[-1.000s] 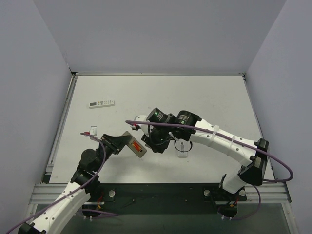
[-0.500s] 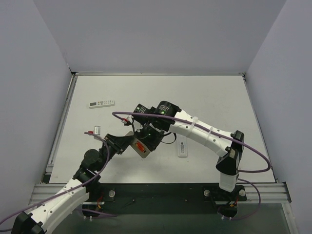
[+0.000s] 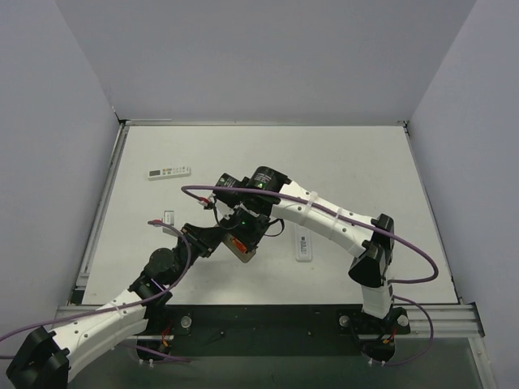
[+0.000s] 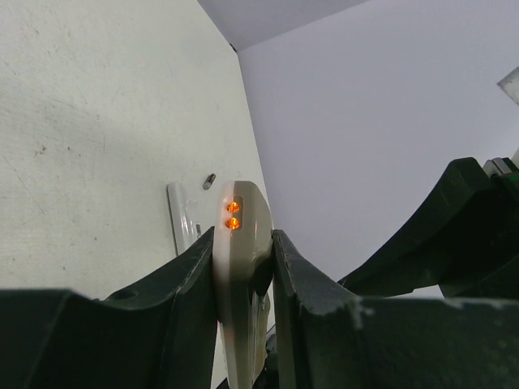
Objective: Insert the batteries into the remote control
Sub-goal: Load the battery cover into the remote control.
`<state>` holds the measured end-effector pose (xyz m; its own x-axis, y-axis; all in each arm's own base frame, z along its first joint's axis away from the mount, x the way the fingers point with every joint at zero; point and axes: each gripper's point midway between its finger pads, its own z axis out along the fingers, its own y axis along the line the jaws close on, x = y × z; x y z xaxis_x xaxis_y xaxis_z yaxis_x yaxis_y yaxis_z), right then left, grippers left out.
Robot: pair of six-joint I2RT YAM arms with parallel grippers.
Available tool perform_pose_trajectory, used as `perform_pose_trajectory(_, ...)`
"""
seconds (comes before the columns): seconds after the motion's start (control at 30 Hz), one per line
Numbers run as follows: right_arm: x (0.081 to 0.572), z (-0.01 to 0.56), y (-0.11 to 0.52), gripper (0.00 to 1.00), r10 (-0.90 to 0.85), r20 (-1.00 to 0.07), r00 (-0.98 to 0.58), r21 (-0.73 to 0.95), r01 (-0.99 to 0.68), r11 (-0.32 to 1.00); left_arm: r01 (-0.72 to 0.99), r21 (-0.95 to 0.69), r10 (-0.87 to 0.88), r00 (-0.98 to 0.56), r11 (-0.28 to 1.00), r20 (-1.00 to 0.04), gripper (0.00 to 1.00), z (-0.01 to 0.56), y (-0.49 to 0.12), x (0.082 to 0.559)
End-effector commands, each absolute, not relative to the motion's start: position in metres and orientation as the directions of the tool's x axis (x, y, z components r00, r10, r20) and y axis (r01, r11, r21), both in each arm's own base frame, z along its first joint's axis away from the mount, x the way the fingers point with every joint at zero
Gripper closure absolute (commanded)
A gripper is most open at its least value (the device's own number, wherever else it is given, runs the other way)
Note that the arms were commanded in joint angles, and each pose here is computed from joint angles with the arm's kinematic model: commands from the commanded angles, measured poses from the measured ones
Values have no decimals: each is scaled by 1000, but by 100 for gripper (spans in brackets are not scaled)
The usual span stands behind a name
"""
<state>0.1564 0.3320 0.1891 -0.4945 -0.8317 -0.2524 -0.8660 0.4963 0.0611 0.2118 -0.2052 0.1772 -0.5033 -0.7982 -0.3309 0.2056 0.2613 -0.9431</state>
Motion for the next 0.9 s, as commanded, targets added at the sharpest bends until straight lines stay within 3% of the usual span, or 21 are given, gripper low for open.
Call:
perform_pose_trajectory(0.0, 155, 190, 327, 100, -835, -210, -509, 52, -858, 511, 216, -947, -819, -481, 236, -314, 100, 169, -201, 209)
perform_pose_trajectory(0.87, 165, 168, 331, 100, -823, -162, -544, 36, -837, 546, 222, -951, -823, -483, 216, -299, 100, 175, -210, 205)
